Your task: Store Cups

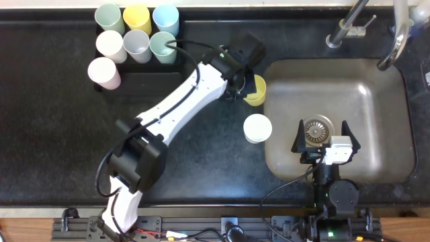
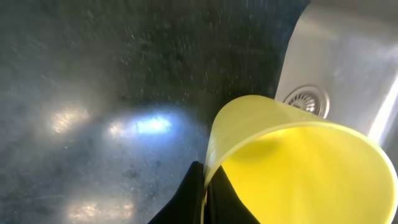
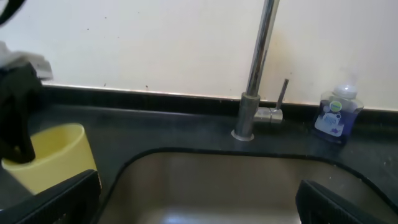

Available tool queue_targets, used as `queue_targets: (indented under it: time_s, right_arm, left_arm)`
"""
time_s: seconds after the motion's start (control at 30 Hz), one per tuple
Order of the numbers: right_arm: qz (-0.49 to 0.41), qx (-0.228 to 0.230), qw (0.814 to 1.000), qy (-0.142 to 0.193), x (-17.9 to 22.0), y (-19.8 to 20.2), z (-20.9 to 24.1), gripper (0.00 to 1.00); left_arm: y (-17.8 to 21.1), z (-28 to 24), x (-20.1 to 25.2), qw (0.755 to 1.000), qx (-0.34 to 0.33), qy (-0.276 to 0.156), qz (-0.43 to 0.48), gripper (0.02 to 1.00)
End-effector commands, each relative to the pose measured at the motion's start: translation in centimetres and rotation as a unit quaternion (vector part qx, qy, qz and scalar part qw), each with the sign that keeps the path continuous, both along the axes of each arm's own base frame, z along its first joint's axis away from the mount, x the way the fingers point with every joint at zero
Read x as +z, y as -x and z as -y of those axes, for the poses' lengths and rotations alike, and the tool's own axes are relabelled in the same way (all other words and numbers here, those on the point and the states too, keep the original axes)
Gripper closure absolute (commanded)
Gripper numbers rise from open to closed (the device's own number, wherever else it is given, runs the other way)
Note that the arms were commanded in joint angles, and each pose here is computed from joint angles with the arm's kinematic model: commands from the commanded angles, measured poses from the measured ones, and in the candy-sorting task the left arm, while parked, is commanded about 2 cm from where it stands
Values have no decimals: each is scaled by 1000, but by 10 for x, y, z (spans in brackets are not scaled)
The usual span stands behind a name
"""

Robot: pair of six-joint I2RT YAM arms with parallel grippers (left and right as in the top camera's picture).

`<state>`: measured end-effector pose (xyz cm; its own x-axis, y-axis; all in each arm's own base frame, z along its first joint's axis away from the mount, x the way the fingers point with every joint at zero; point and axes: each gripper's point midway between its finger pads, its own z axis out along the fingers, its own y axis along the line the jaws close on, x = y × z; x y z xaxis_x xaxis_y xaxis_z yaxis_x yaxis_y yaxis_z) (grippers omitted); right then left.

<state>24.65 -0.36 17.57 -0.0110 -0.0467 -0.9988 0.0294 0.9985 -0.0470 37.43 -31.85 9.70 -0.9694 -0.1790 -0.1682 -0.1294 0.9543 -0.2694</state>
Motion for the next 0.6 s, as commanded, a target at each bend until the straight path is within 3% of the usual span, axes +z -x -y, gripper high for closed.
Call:
queue_targets:
  time_s: [0.03, 0.27, 0.43, 0.6]
  right_arm:
    - [0, 2, 1000, 1, -3, 0, 0, 3]
    - [1, 2, 1000, 2, -3, 0, 0, 5]
    - [1, 2, 1000, 2, -3, 0, 0, 5]
    - [1, 2, 1000, 2, -3, 0, 0, 3]
  left_arm:
    - [-37, -44, 62, 997, 51, 5, 65, 982]
    - [-49, -173, 111, 982, 178, -18, 63, 982]
    - [-44, -264, 103, 961, 273, -46, 14, 980]
    - [-34, -306, 88, 947, 314, -64, -23, 982]
